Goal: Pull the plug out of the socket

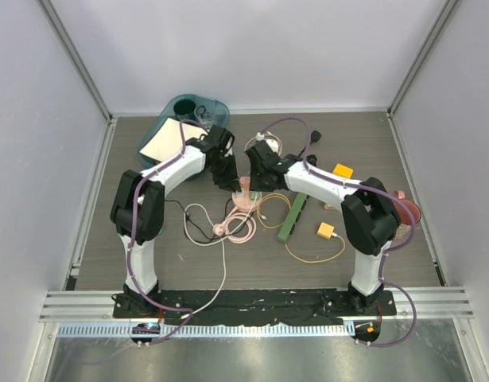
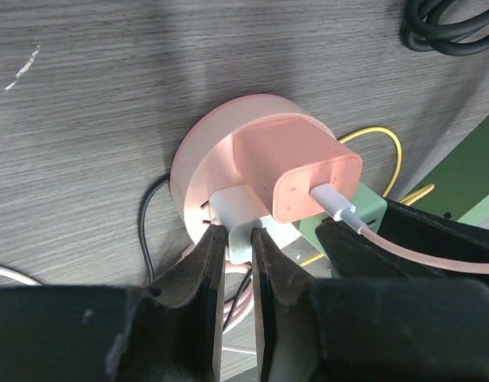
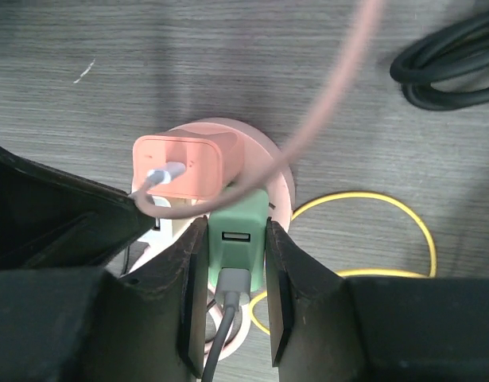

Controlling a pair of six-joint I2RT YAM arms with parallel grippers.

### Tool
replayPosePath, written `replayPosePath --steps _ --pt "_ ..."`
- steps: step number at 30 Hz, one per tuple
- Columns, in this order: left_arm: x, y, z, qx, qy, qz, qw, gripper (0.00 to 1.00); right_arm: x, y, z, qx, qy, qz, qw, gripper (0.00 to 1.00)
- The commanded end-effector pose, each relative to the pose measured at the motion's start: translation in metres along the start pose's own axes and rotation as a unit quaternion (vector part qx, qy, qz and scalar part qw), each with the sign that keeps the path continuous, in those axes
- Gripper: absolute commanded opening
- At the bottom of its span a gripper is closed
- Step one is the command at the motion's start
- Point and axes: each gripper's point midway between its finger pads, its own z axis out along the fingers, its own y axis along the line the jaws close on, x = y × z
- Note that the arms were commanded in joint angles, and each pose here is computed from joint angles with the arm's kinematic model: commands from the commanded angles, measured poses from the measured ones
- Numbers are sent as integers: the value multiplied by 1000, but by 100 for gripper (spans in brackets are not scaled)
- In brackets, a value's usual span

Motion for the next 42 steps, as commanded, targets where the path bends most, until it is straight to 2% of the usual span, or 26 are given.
replayPosePath --steps 1,6,11,16,22,29,31,35,42 --pt "42 64 50 -122 60 11 991 19 -69 59 -67 -195 -113 98 969 1" --pt "43 63 51 -121 62 12 991 19 -74 77 -74 -207 -114 74 969 1" --pt "43 62 50 -124 60 15 990 19 -82 108 -77 -192 -115 35 974 1" --pt "43 62 50 -126 58 17 990 19 -92 120 -84 -165 -126 8 978 1" --pt "46 63 53 -128 66 17 989 18 -92 110 -86 -153 -131 9 980 1" --pt "46 64 54 -137 64 24 988 18 -85 87 -79 -179 -130 71 973 1" --pt "46 65 54 -139 64 25 988 18 -82 101 -82 -187 -127 55 973 1" --pt "46 63 53 -138 63 26 988 18 -78 121 -73 -130 -131 -7 983 1" --pt "47 60 51 -143 59 37 987 18 -86 119 -88 -126 -155 3 980 1"
